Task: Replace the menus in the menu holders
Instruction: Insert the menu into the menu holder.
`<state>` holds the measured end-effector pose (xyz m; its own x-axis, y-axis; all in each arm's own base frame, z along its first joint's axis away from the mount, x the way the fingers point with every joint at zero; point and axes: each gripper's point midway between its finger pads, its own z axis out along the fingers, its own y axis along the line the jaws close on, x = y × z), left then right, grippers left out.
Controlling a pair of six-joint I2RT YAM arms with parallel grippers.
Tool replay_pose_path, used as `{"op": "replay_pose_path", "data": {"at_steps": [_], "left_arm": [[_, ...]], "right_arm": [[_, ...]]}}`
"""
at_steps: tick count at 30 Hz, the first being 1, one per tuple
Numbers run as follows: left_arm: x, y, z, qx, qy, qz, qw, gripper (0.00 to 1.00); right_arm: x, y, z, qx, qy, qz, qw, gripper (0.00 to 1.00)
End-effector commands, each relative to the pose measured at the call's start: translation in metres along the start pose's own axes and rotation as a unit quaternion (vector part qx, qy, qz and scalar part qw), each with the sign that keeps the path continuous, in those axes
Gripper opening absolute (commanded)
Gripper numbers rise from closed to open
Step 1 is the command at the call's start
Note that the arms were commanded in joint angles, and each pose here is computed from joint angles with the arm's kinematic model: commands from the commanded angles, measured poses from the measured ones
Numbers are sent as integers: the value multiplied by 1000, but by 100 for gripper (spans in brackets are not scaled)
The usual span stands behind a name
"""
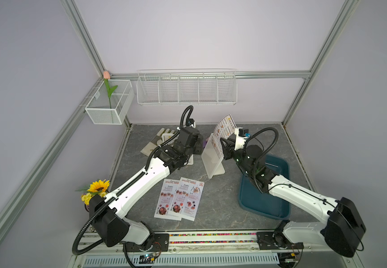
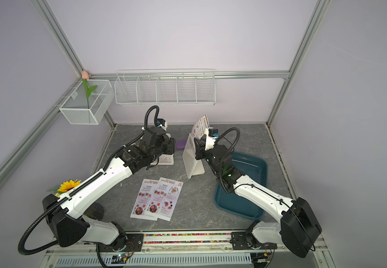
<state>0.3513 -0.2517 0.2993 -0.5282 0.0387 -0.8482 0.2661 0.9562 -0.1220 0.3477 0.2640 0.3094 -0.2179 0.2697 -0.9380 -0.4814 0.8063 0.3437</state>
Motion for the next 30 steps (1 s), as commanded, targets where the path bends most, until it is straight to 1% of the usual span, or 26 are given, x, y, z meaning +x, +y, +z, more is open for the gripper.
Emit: {"op": "replay_pose_path", "data": {"at_steps": [1,3,6,7,11,19,23,28,30], "left_arm": [[-5,3,-1,-5,-10,-12,1000,61],[-5,3,-1,-5,-11,-14,1000,61],[-4,3,-1,-4,-10,-14,1000,61],[-6,3,-2,-3,-11,-15,1000,61],[-6,3,-2,-2,-11,-15,1000,61],[-8,4,-5,-3,-14,-15,1000,61],[-8,3,-5,-2,-14,-15,1000,60],[-7,3,-4,-1,-13,-17,1000,60],[-6,2,-3,-1,-12,-17,1000,60]], "right_arm": [[6,-1,-7,8,23,-6,1000,27],[8,-4,-8,18,33,-12,999,24],[20,-8,-8,23,55,-28,998,26],[9,-3,-5,20,48,-29,998,27],[6,-5,-5,25,50,-36,998,30],[-7,-12,-5,32,50,-44,997,29],[-10,-18,-4,28,66,-39,997,22],[-10,-17,-6,18,80,-37,996,12],[-6,-17,-7,15,89,-35,995,10]]}}
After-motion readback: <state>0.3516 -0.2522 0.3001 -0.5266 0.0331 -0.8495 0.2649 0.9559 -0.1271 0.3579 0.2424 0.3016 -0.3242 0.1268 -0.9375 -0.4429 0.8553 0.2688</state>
